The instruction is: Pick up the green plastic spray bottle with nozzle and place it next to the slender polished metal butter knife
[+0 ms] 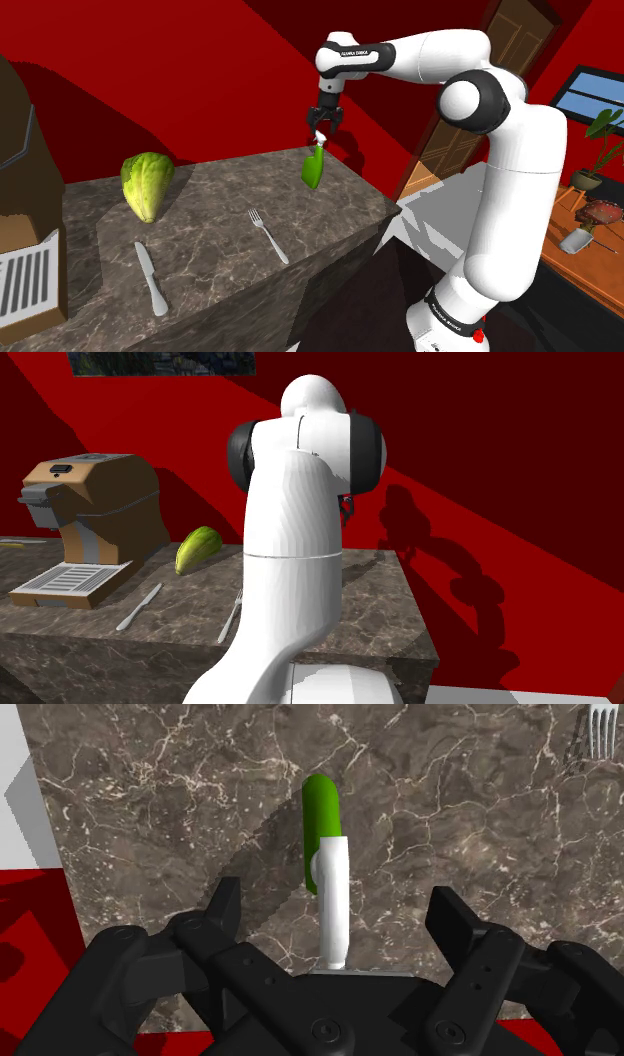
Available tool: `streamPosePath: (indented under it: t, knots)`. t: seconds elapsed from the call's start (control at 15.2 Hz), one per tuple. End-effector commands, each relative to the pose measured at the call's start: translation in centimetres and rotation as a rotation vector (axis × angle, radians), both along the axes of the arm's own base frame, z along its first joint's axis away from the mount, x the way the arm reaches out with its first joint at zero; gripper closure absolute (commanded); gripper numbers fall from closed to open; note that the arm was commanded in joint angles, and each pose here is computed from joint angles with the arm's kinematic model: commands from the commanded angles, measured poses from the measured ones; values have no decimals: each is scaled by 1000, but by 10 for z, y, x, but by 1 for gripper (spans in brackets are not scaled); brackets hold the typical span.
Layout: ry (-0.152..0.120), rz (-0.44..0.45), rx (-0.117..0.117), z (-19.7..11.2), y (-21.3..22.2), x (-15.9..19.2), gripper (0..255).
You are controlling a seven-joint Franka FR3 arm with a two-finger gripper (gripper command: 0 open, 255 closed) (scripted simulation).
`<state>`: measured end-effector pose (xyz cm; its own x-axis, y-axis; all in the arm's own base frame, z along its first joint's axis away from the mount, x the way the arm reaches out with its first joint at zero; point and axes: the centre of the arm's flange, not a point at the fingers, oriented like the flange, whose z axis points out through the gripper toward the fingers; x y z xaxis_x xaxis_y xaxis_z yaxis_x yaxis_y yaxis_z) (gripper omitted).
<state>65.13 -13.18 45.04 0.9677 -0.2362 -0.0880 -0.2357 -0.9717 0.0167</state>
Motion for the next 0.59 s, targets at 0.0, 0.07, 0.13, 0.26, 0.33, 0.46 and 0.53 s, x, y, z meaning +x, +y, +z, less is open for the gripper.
streamPosePath:
  t: [0.0,0.07,0.13,0.26,0.33,0.46,0.53]
  knots:
    - [-1,0,0,-11,0,1,0]
    - [-1,0,0,-16,0,0,0]
    - [-1,0,0,-21,0,0,0]
    - [-1,0,0,-29,0,-1,0]
    - [-1,0,0,-29,0,-1,0]
    - [-1,0,0,-29,0,-1,0]
    - [-1,0,0,-29,0,-1,0]
